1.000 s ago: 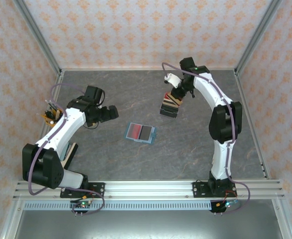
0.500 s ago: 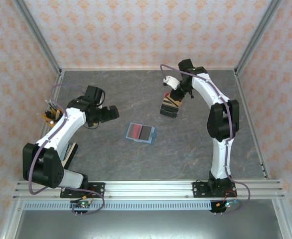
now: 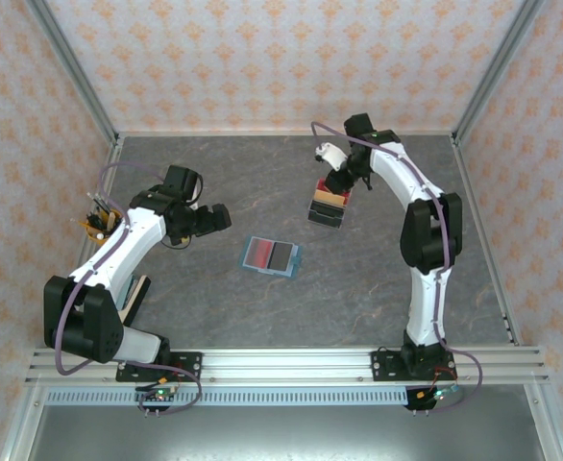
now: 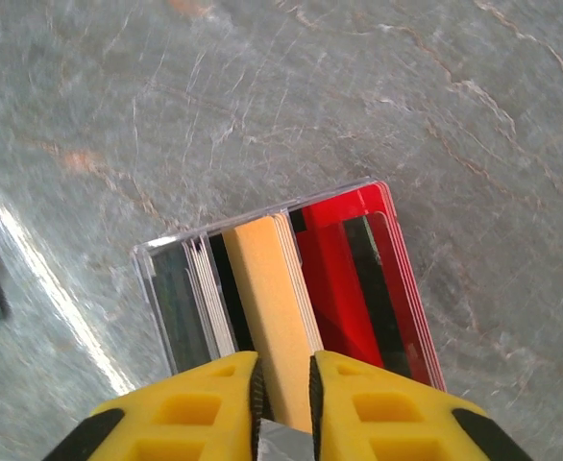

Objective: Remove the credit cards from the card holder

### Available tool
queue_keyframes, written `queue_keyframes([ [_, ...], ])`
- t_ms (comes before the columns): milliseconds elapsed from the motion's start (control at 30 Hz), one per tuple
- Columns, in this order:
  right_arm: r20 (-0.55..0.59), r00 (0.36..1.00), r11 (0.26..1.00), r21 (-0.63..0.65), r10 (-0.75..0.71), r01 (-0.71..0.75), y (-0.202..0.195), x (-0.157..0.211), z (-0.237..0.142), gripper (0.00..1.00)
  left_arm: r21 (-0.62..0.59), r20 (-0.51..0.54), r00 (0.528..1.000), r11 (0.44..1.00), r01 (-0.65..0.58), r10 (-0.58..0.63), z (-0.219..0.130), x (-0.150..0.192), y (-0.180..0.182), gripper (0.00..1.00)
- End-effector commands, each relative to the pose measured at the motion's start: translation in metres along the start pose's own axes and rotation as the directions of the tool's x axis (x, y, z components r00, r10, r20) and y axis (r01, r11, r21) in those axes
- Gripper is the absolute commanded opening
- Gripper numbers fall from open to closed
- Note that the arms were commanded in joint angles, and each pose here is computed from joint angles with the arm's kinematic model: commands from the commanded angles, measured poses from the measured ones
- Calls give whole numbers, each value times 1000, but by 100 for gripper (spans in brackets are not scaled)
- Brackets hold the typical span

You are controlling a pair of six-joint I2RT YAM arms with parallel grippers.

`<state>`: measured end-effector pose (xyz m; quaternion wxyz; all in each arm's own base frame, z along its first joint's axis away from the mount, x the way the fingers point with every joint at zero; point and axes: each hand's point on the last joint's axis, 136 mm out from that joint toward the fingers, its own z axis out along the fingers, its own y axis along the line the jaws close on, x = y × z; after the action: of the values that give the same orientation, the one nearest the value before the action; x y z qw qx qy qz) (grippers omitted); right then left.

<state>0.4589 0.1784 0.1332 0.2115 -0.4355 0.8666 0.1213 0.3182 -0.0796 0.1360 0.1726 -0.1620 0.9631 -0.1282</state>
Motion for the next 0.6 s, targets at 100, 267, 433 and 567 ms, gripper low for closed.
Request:
queue_keyframes([
  [100, 199, 917, 934, 19, 347, -357, 16, -35, -65, 29, 86, -18, 999, 996, 30, -29, 2, 10, -9, 100],
  [267, 259, 753, 783, -21, 605, -622, 40, -34, -78, 33, 141, -61, 997, 989, 45, -36, 10, 22, -19, 100],
  [433, 245, 611, 647, -105, 752, -755, 81, -25, -65, 39, 182, -100, 995, 983, 37, -19, 20, 36, -36, 97],
  [567, 179, 520, 547, -169, 835, -820, 122, -16, -35, 42, 232, -131, 991, 973, 17, 13, 31, 46, -58, 93],
])
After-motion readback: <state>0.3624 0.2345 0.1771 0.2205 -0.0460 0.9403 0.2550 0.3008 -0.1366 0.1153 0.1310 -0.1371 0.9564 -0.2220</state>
